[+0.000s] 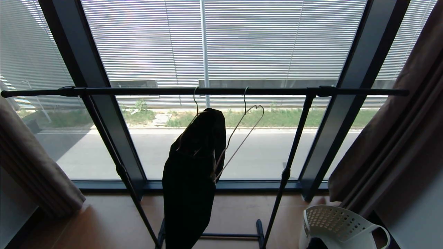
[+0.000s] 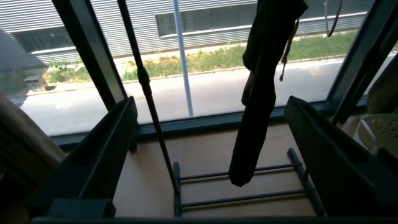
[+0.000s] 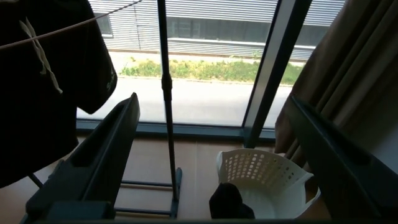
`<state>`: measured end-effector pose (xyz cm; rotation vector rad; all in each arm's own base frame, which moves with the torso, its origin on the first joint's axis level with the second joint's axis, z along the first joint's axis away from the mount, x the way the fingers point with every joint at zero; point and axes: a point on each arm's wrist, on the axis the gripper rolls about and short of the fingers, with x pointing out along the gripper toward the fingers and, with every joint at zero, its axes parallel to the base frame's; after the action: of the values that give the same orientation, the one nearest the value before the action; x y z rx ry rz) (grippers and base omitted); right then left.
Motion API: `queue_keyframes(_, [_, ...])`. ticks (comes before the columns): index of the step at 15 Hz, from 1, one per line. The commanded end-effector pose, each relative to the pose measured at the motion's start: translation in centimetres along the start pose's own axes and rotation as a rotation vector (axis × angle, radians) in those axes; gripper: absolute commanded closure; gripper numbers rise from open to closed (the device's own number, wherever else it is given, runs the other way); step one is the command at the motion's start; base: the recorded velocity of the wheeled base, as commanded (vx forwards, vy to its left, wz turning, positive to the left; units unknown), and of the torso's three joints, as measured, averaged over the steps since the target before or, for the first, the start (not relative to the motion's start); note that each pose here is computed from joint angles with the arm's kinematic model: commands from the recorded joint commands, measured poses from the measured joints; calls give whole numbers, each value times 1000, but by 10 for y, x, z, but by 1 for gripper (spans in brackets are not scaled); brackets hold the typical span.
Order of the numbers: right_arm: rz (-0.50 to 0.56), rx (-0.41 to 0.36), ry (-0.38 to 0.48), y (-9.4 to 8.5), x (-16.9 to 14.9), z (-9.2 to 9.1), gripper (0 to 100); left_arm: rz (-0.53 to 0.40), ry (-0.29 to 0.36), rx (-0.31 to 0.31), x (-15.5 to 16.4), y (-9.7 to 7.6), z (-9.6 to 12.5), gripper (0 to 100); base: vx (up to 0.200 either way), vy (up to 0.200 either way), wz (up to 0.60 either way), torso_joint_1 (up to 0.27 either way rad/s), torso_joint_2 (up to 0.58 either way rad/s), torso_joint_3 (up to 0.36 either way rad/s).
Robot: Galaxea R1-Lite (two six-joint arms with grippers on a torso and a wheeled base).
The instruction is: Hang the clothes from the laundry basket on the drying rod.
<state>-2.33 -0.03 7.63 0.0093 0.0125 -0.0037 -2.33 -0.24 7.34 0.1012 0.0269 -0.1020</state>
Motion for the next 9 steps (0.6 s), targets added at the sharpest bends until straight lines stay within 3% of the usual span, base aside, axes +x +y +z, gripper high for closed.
queue_keyframes(1, [-3, 14, 1, 0, 0, 0, 0, -2, 0, 0, 0, 0, 0, 0, 0, 0, 0, 0, 0, 0])
queue_keyframes(9, [1, -2, 1, 0, 0, 0, 0, -4, 0, 1, 0, 0, 0, 0, 0, 0, 0, 0, 0, 0])
